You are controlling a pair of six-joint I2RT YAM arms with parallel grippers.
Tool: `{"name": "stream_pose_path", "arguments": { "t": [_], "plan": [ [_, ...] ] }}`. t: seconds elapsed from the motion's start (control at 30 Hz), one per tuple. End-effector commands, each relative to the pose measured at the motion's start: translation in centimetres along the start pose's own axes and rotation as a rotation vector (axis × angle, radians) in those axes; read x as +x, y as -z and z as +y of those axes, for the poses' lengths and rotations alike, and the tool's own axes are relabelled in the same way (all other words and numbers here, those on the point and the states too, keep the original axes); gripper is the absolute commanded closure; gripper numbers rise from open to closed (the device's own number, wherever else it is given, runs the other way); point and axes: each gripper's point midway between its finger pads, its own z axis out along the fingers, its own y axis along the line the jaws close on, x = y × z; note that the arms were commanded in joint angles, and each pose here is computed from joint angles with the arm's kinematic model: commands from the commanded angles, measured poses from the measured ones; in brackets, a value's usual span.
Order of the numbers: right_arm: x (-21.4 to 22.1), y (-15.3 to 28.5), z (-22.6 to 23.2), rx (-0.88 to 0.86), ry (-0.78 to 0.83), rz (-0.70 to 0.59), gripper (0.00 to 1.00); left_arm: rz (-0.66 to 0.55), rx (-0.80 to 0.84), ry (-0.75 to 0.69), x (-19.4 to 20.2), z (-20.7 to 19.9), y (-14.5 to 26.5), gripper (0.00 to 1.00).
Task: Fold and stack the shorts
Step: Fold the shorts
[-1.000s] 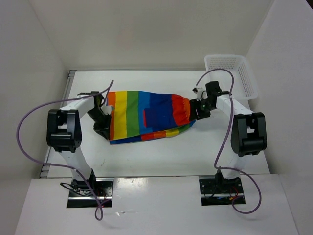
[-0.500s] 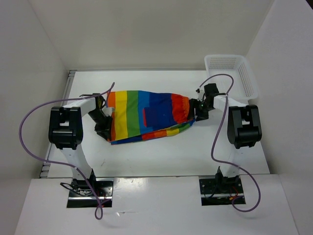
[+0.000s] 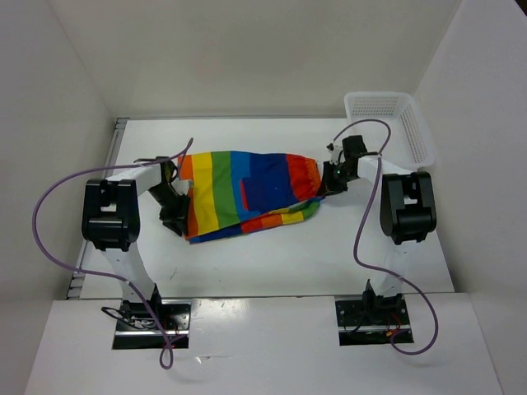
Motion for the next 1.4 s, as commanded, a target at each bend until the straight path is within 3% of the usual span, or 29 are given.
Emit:
{"name": "stream_pose_path", "arguments": {
  "t": [0.0, 0.1, 0.3, 0.63, 0.9, 1.1, 1.23, 1.37],
  "plan": [
    [-4.8, 2.9, 1.8, 0.013, 0.165, -0.134, 0.99, -0.051, -0.002, -0.017, -1.3, -0.2, 1.2, 0.66],
    [-7.2, 5.5, 2.6, 0.095, 0.268, -0.217, 1.00, -0.114, -0.015, -0.027, -2.5, -0.3, 3.1, 0.65],
    [-10.3, 10.5, 3.5, 0.217, 0.374, -0.351, 1.00, -0.283, -0.038, -0.076, -7.0, -1.1, 7.7, 0.56],
    [-13.4, 15.1, 8.5, 0.344, 0.691, -0.484, 1.00, -0.322, -0.069, -0.226, -14.8, -4.6, 3.9, 0.54],
    [-13.3, 12.7, 18.8, 0.267, 1.020, -0.497, 1.00, -0.293, -0.125, -0.259, -16.9, -4.8, 0.4, 0.51],
    [-10.8, 8.2, 27.4, 0.160, 1.181, -0.475, 1.00, -0.288, -0.115, -0.259, -17.3, -4.7, -0.8, 0.66],
    [-7.3, 3.7, 33.0, 0.022, 1.276, -0.413, 1.00, -0.304, -0.077, -0.270, -17.9, -5.4, -0.7, 0.69],
    [-6.7, 0.9, 36.5, -0.060, 1.303, -0.398, 1.00, -0.321, -0.048, -0.279, -18.4, -6.1, -0.5, 0.69]
  ]
}}
